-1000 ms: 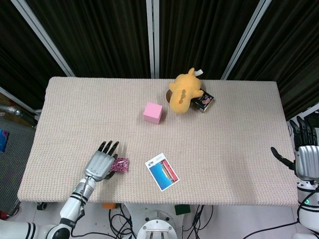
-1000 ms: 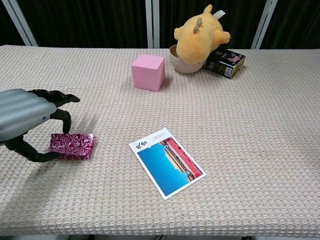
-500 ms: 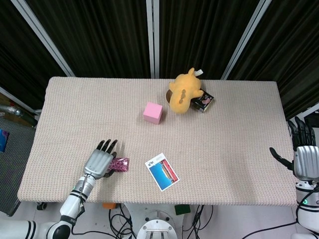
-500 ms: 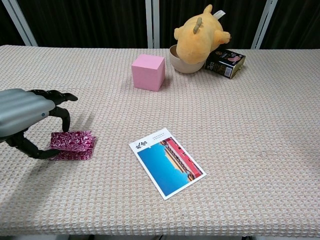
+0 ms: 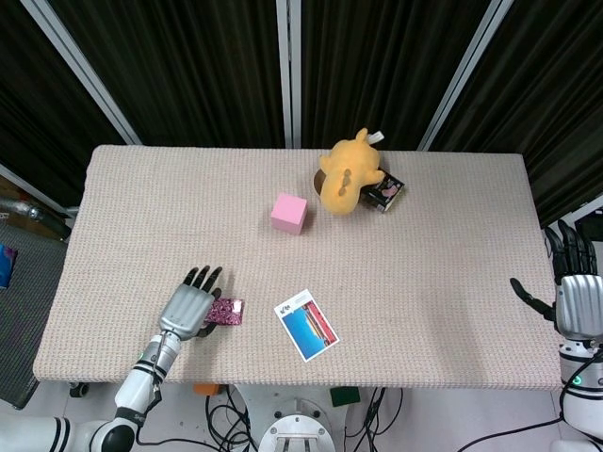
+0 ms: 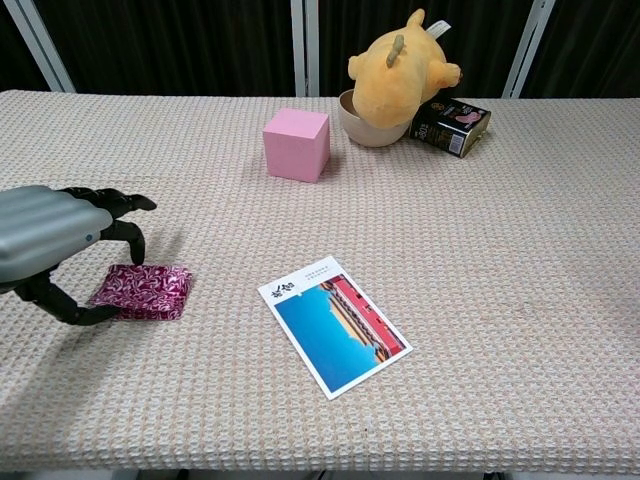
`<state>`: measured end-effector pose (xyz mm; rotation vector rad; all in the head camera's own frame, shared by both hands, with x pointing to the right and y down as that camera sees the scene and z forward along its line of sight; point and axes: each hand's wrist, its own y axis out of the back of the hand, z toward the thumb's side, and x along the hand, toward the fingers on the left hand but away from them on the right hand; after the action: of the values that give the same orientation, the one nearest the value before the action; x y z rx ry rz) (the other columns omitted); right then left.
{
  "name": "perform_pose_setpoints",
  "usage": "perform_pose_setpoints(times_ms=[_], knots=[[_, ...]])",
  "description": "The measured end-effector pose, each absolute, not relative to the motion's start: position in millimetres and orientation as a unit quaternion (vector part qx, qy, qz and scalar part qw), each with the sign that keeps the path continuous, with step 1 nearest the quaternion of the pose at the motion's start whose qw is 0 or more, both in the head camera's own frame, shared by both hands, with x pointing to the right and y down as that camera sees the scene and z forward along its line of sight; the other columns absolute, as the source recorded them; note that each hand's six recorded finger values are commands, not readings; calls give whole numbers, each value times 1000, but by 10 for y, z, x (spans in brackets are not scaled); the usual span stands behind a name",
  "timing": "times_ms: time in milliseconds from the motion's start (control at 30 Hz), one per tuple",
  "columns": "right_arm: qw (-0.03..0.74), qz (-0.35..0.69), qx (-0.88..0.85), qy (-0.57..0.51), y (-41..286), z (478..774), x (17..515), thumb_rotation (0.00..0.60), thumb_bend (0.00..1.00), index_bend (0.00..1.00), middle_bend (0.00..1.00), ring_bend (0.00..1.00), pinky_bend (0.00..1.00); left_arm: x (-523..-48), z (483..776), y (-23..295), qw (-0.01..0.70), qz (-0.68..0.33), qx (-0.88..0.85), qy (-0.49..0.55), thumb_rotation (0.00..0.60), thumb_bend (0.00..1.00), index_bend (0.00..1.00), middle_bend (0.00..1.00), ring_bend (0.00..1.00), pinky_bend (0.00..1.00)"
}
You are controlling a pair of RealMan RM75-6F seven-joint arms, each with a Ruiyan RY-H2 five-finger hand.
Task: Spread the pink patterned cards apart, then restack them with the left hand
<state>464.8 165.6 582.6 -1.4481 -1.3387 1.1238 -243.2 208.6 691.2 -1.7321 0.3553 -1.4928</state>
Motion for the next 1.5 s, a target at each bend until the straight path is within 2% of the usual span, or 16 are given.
perform_pose_setpoints(times_ms=[333,867,1167,1500], knots=[[423,450,-578,-533,1641,5829,4637,600,456,0,0,0,0,-2428,6899,2112,399,-593,-686,139,485,244,289,0,0,96],[424,451,-578,-532,1654,5821,4624,600,456,0,0,0,0,-2446,6875,2171,389,-594,-692,134,464,243,171,0,0,96],[421,454,-578,-531,1670,5846,4639,600,456,0,0,0,0,-2415,6924,2174,389,-594,-694,122,465,243,167,0,0,97],[421,455,-576,-533,1659,5840,4661,600,456,0,0,0,0,-2372,6966,2165,388,-592,-696,120,468,243,230,0,0,96]])
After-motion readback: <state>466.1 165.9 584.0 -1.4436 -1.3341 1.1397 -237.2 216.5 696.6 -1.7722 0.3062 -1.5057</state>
